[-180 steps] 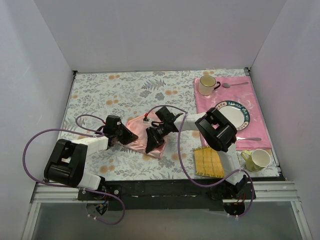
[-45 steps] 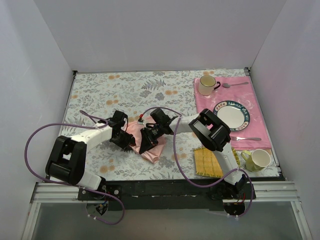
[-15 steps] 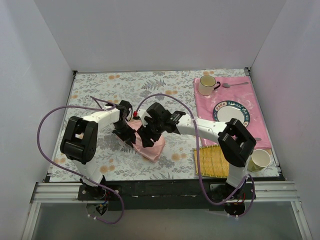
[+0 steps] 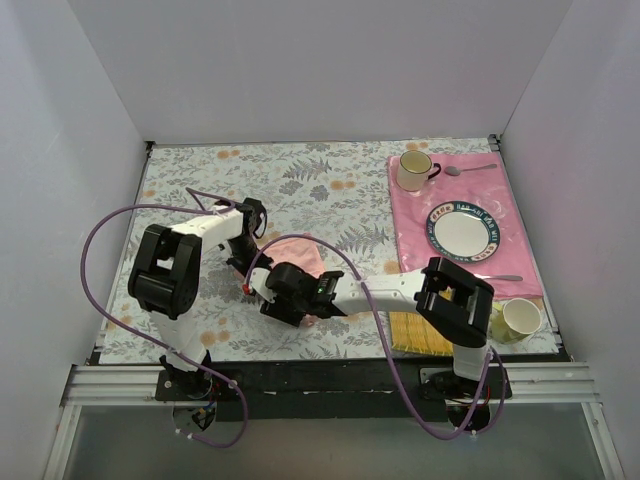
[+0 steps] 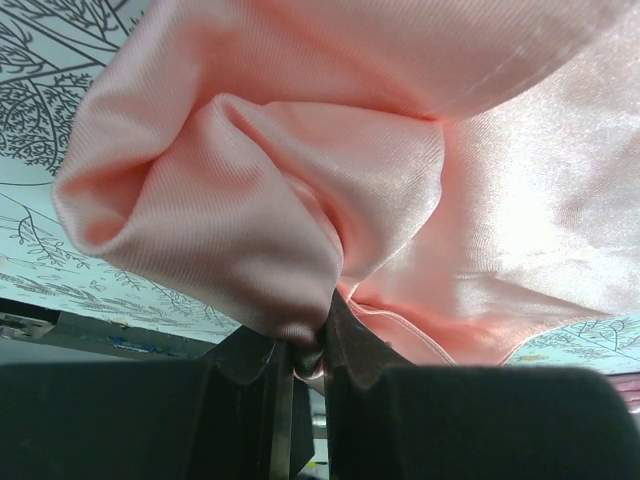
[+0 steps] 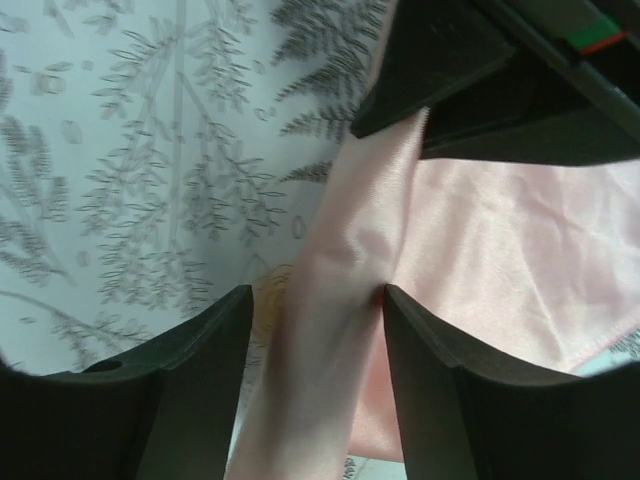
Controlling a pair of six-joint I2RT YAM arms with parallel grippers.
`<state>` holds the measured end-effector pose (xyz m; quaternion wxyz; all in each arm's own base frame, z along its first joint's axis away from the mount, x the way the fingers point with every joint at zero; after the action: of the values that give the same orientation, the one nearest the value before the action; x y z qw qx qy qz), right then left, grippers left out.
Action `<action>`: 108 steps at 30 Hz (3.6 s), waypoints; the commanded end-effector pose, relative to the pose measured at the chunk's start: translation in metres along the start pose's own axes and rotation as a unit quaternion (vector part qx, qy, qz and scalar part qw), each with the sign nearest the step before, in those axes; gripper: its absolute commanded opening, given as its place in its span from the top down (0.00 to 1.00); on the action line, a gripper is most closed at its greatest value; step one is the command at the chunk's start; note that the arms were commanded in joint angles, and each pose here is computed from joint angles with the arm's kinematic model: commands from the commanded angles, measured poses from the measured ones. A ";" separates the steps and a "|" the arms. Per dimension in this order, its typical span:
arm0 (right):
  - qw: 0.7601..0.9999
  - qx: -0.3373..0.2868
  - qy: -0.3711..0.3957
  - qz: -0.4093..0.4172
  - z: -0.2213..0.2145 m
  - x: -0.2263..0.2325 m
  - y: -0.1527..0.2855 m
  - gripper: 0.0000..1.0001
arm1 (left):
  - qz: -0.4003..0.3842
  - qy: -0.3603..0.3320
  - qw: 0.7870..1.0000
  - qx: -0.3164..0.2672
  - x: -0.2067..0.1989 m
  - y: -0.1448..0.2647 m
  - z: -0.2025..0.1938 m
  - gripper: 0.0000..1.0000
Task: Fold the napkin, place the utensils inside, and roll it up
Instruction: Roll the napkin with the utensil
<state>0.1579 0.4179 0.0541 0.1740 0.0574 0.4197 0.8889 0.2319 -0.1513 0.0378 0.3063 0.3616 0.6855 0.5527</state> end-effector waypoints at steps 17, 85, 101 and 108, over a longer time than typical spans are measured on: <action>0.998 0.045 -0.037 0.035 -0.032 0.005 -0.027 0.99 | 0.002 -0.012 1.000 0.001 -0.003 -0.013 0.002 1.00; 0.702 0.095 -0.551 0.441 -0.013 -0.012 -0.016 0.99 | -0.335 0.032 0.923 -0.186 0.033 0.016 -0.012 0.28; 0.692 0.092 -0.552 0.455 -0.023 -0.005 -0.010 0.99 | -0.302 0.006 0.921 -0.248 0.030 -0.014 0.010 0.44; 0.700 0.100 -0.542 0.455 -0.037 -0.001 -0.011 0.99 | -0.256 -0.044 0.923 -0.283 0.032 -0.005 0.024 0.72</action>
<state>0.1630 0.4097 0.0417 -0.0700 0.7142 0.2395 0.6540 0.2270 -0.1346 0.0375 0.5596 0.0461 0.6081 0.5612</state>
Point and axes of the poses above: each gripper's point midway between its finger pads, its own y axis back along the fingers, its own x axis along the line the jaws close on, z = x × y, the point moved 1 cm from there along y, back along the fingers, and after that the axes turned 9 degrees about -y, right-handed, at the moved point
